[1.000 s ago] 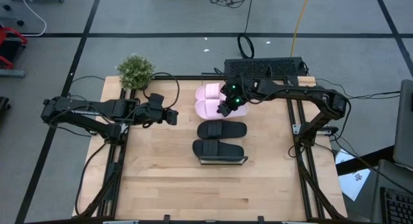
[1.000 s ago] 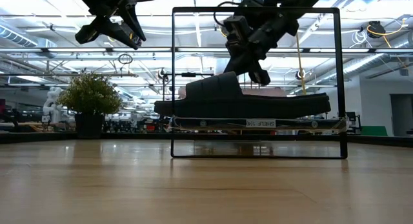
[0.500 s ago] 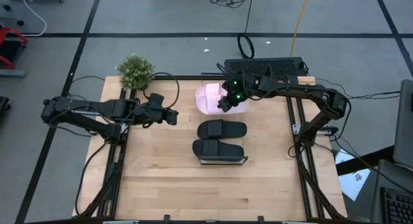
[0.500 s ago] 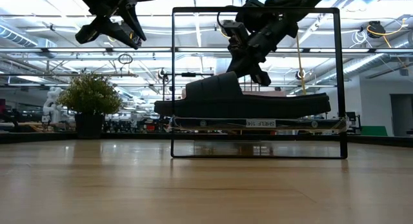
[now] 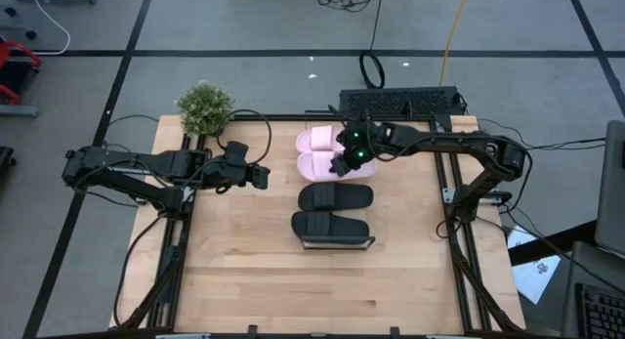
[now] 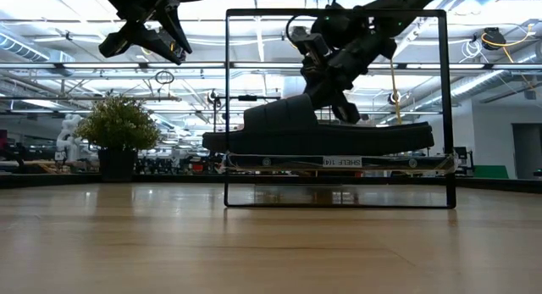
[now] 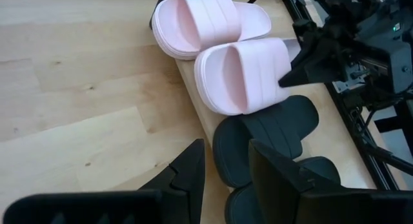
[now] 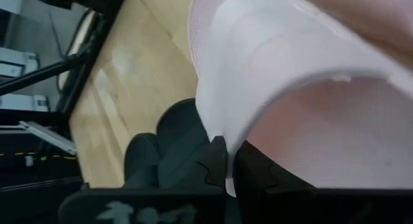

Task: Pick and place slides into the shelf
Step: Put the pink slipper on the shelf

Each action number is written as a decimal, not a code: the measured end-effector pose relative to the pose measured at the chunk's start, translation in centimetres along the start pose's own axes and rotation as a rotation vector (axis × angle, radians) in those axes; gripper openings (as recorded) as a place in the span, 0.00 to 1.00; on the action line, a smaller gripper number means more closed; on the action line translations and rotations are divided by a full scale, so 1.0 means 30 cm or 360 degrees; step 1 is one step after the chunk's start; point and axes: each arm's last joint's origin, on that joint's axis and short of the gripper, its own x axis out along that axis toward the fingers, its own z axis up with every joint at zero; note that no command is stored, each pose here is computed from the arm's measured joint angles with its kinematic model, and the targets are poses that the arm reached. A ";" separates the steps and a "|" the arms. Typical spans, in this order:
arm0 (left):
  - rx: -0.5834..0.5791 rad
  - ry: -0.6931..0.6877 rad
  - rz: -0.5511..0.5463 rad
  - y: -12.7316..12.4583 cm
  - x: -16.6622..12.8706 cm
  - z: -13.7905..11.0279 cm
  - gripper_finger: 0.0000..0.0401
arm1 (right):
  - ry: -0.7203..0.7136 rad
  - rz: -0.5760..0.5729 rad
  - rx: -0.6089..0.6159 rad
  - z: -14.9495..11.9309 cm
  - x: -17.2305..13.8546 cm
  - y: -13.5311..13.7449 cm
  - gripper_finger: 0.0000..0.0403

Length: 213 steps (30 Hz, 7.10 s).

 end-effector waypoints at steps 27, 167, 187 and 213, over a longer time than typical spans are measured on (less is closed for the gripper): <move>-0.0005 -0.0065 0.0030 0.002 0.001 0.006 0.29 | 0.0037 0.0177 0.0182 0.030 -0.017 -0.028 0.00; -0.0061 -0.0136 0.0059 0.013 0.011 0.036 0.29 | 0.0096 0.0411 0.0072 0.066 0.027 -0.145 0.00; -0.0051 -0.0140 0.0063 0.013 0.011 0.036 0.29 | 0.0163 0.0416 0.0006 0.052 0.029 -0.149 0.00; -0.0056 -0.0152 0.0069 0.013 0.011 0.037 0.29 | 0.0218 0.0557 0.0020 0.062 0.015 -0.155 0.06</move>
